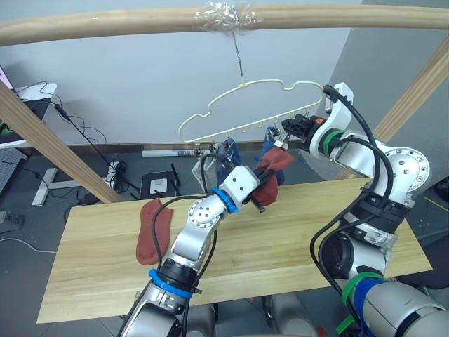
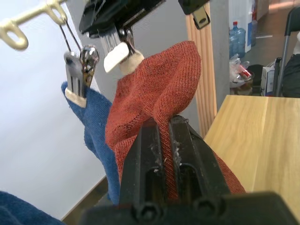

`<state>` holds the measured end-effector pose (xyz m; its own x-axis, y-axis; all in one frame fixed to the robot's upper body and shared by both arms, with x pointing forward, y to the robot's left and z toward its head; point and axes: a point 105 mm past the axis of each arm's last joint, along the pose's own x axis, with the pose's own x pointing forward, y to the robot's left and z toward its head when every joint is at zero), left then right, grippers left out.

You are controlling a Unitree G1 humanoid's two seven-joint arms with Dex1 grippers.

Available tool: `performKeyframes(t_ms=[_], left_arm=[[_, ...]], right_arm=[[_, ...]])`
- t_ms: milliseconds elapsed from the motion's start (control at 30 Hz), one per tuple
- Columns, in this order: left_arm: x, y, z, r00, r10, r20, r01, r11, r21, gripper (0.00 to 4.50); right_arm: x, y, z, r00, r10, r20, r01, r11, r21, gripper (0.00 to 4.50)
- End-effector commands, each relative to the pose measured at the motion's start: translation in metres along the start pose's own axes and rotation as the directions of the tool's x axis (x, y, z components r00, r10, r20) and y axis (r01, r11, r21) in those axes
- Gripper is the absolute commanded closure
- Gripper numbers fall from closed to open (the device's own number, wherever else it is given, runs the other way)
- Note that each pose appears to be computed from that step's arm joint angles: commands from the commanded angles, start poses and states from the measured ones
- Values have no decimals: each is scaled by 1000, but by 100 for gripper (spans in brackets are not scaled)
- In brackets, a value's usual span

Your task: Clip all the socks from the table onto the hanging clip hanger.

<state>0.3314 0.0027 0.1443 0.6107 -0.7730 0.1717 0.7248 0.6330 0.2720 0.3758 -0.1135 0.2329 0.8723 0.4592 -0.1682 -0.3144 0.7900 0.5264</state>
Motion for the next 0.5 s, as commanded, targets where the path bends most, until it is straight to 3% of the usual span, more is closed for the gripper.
performKeyframes(t_ms=[33,500], left_arm=[[8,0,18,998,2,67,-4,1000,28,447],[17,-2,26,996,-15,92,12,1000,28,447]], right_arm=[[-5,-13,3,998,-60,23,60,998,8,450],[-5,-13,1,998,-59,22,58,998,18,450]])
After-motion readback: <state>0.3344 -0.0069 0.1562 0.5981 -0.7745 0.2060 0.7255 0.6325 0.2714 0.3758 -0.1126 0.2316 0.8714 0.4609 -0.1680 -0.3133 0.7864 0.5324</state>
